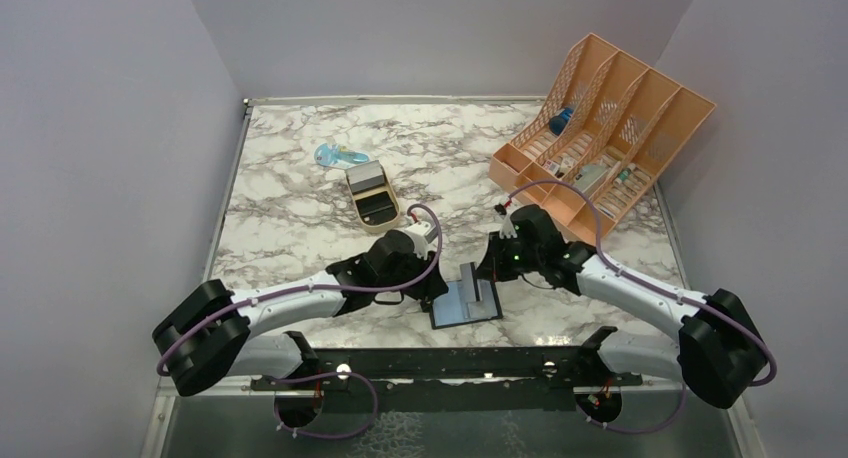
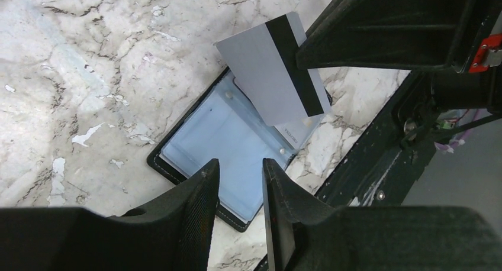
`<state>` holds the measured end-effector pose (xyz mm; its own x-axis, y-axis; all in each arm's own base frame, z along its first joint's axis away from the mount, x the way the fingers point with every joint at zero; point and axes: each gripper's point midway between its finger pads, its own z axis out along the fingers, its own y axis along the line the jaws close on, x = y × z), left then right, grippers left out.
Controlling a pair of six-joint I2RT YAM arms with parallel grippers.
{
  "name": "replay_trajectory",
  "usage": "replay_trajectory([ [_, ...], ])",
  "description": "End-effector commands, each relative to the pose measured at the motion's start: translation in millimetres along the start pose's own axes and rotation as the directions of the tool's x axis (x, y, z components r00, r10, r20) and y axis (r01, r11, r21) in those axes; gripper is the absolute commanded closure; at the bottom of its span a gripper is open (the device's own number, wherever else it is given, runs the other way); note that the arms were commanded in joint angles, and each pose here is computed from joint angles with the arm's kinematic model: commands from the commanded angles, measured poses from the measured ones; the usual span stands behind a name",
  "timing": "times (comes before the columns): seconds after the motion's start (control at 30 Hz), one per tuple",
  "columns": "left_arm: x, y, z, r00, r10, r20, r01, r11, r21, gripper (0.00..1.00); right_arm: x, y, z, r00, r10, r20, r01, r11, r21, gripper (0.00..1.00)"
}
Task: Put the credit cards into the card holder
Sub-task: Insert the credit card into the card holder.
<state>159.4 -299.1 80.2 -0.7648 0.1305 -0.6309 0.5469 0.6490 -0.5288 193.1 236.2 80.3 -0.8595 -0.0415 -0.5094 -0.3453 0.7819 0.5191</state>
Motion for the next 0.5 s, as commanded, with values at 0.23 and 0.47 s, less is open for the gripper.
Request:
replay_trajectory([
  [0.23,11,28,6,1.000,0.000,0.020,0.002,0.993,-0.117,0.69,6,1,13,0.999,0.047,-0.014,-0.048,0.994,-0.101,0.99],
  [0.47,23,40,7,1.000,-0.008,-0.016,0.006,0.987,-0.163,0.73,18,-8,14,0.997,0.069,-0.026,-0.071,0.993,-0.090,0.99],
])
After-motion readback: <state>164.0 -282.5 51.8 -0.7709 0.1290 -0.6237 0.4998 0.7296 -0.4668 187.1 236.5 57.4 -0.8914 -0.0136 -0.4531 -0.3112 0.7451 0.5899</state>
